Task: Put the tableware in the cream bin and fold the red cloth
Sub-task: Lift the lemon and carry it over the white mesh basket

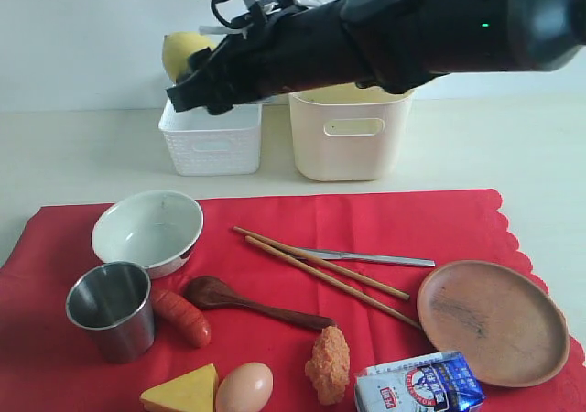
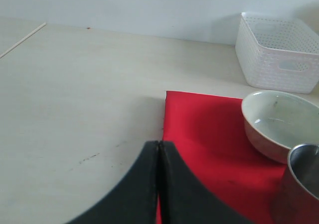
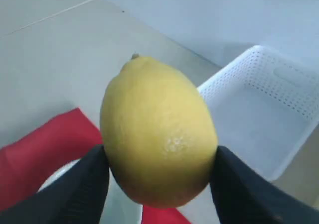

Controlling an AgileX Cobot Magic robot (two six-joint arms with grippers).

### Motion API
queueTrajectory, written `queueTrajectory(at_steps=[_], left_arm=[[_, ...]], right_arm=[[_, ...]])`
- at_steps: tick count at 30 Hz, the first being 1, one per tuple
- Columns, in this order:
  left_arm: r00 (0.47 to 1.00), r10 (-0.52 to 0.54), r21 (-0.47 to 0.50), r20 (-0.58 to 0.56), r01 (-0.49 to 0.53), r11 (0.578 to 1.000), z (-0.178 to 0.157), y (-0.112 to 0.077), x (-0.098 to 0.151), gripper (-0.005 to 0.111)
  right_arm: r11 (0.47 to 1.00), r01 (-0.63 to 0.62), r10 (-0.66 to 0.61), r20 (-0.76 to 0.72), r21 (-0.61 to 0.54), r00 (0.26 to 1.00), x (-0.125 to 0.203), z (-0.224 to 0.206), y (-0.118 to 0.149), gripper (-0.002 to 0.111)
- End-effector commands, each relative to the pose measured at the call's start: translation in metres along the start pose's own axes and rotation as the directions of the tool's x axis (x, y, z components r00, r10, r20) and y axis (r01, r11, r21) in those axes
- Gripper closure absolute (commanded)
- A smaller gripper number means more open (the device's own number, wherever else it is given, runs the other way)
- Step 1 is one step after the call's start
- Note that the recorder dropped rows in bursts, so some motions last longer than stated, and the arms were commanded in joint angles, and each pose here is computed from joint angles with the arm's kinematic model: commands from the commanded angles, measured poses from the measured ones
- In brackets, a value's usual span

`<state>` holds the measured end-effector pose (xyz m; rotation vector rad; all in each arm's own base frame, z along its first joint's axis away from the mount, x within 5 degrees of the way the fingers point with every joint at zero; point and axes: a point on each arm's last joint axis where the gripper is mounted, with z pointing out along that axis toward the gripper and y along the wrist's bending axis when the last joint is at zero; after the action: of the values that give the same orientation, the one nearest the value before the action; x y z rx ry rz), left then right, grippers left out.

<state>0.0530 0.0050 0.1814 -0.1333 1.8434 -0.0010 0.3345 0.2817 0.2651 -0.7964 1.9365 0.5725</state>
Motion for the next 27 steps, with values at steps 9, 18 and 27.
queueTrajectory(at_steps=[9, 18, 27], left_arm=[[1.000, -0.002, 0.000, 0.011, 0.002, 1.000, 0.000, 0.000, 0.000, 0.106], [1.000, -0.002, 0.000, 0.011, 0.002, 1.000, 0.000, 0.000, 0.000, 0.106], [1.000, -0.002, 0.000, 0.011, 0.002, 1.000, 0.000, 0.000, 0.000, 0.106]], right_arm=[[0.973, -0.103, 0.074, 0.146, 0.206, 0.987, -0.002, 0.083, -0.015, 0.108], [0.936, -0.162, 0.091, 0.228, 0.314, 0.969, 0.009, 0.121, -0.022, 0.108], [0.863, -0.151, 0.043, 0.228, 0.482, 0.973, 0.029, 0.149, -0.029, 0.108]])
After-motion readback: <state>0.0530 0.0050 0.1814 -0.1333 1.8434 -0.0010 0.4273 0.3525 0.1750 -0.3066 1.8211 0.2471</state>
